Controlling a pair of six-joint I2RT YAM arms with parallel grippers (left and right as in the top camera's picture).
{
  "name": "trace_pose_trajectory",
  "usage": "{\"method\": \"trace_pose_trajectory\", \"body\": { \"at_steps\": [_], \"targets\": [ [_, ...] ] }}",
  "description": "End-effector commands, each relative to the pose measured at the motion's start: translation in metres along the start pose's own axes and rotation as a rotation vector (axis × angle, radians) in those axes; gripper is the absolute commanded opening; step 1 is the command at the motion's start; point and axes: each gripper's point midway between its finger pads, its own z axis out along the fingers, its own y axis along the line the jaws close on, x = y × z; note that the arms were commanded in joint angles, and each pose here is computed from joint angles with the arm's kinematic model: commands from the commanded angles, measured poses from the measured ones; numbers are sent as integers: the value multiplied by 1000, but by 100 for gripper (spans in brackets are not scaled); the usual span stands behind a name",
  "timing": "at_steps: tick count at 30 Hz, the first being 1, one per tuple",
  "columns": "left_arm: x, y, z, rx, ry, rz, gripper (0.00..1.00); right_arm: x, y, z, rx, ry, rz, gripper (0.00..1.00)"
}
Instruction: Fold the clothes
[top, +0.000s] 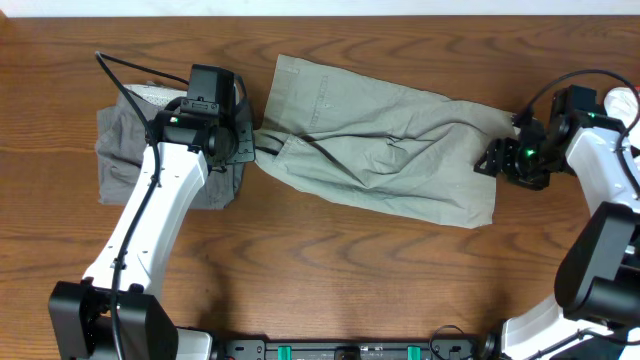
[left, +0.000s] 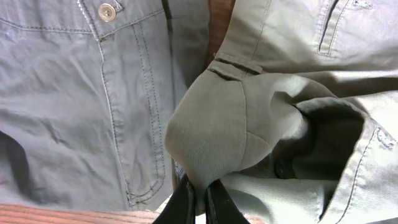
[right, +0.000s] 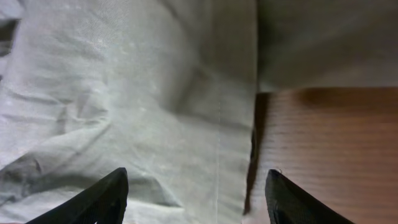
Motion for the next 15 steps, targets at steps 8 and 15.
{"method": "trace_pose_trajectory", "body": {
  "at_steps": [8,15],
  "targets": [
    [-4,4,-2,-18,-10,12,6,14,17,31,-63,111,-47,24],
    [-3,2,-2,-8,-7,12,6,-9,79,-17,-379,-24,-85,1]
  ]
}}
